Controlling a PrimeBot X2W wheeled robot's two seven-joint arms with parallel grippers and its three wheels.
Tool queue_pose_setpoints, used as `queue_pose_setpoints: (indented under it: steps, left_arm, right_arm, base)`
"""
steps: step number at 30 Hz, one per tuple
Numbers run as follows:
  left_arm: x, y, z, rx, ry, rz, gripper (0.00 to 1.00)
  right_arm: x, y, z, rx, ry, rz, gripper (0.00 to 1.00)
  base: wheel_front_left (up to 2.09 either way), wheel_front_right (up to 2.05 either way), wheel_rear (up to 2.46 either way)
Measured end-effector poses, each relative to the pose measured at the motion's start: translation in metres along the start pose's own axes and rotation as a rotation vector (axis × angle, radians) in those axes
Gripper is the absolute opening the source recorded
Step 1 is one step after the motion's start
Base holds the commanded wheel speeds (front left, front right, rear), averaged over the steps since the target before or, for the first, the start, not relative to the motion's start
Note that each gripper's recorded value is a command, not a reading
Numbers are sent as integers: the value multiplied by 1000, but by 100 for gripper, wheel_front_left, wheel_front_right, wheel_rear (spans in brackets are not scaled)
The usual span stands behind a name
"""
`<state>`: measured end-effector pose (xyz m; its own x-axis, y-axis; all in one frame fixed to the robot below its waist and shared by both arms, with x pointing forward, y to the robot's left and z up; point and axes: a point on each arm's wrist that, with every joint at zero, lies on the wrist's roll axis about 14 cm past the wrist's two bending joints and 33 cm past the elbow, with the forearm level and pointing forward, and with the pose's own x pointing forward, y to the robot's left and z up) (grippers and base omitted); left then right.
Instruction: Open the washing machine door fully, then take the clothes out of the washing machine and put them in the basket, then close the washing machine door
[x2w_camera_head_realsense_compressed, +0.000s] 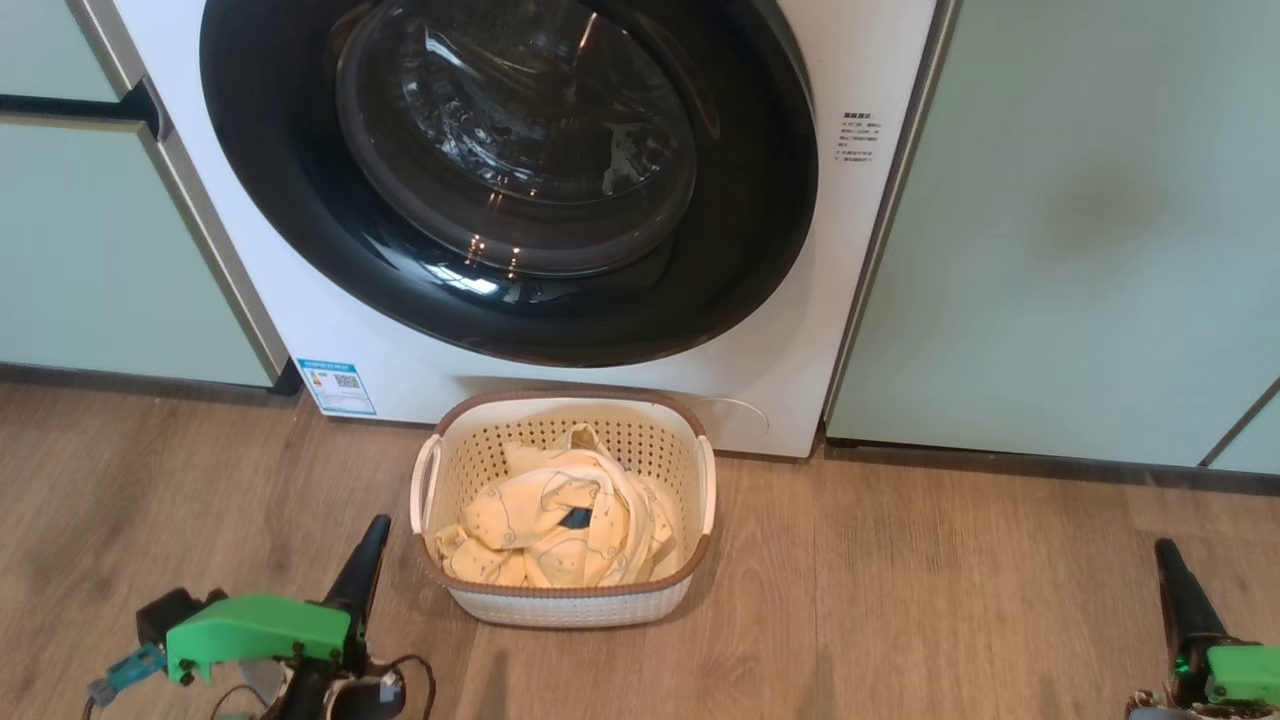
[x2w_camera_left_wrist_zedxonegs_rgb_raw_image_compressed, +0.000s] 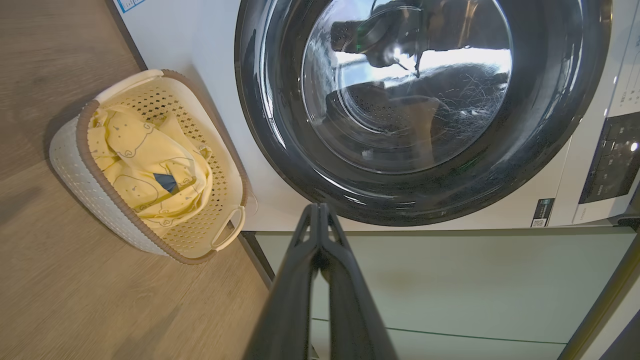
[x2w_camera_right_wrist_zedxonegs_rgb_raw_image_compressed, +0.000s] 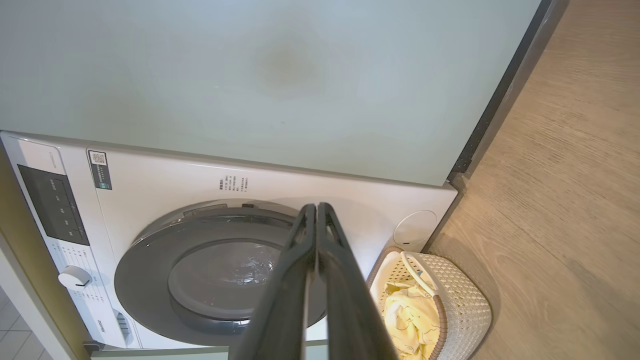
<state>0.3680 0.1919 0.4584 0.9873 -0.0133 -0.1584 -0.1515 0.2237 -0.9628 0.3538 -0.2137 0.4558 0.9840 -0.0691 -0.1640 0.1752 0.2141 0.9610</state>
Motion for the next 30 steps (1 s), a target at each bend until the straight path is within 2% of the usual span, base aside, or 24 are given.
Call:
queue_pose_setpoints:
  steps: [20, 30]
  left_arm:
    - [2, -15, -1, -218, 11, -55, 0]
    - [2, -16, 0, -223, 8, -59, 0]
  right_arm:
    - [14, 22, -5, 225, 38, 68, 0]
    - [14, 24, -5, 228, 37, 72, 0]
  base:
    - [0, 0, 0]
    - [0, 0, 0]
